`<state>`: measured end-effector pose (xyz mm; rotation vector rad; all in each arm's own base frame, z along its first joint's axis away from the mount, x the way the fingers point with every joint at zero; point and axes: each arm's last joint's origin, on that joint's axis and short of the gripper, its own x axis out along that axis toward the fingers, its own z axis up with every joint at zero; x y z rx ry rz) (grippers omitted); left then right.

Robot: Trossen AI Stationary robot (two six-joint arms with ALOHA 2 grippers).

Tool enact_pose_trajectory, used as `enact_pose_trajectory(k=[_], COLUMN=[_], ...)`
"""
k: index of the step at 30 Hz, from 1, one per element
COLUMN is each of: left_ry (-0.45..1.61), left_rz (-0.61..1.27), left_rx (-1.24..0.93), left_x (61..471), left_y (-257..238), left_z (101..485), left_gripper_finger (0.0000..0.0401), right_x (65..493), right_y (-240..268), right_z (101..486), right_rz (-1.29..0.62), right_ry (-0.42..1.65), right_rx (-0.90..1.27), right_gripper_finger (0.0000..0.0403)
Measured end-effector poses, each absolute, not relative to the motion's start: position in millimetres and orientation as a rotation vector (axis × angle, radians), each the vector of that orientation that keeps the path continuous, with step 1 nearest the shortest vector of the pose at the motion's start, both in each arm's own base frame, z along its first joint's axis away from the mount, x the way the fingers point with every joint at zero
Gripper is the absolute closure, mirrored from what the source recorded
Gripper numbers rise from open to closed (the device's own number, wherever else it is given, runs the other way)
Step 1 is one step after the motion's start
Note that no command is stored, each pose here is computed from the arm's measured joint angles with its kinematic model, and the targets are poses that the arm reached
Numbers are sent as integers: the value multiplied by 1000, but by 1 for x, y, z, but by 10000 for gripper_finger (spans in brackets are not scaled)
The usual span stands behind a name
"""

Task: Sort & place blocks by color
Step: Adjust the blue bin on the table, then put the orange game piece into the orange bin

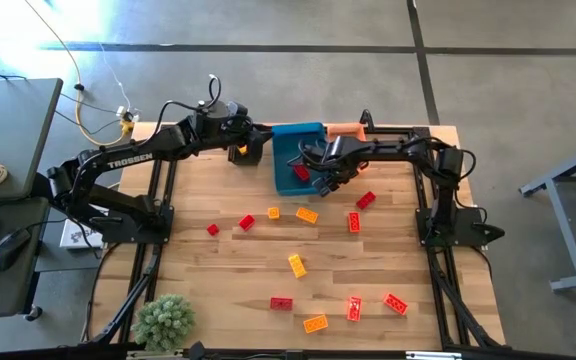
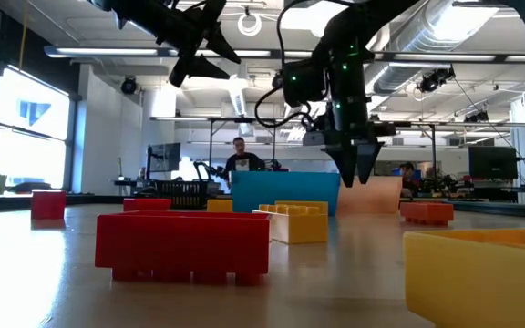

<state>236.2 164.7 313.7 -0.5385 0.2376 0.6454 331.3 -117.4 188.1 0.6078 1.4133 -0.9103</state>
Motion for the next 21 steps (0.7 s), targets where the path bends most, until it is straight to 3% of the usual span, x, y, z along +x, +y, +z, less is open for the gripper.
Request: enact_pose_trajectory(k=[12, 21], left_ry=[252, 324], left_rz=[640, 634], left_rx=[-504, -448], left_x=[236, 235], left_y=[165, 163], left_z=[313, 309], left_gripper_finger=[201, 201], right_x=[341, 336], right_y=[-120, -113], right_z=[188, 197], right_rz=[-872, -897], right_ry=[1312, 1393], right_rx=[658, 677], right_gripper_finger=[238, 238])
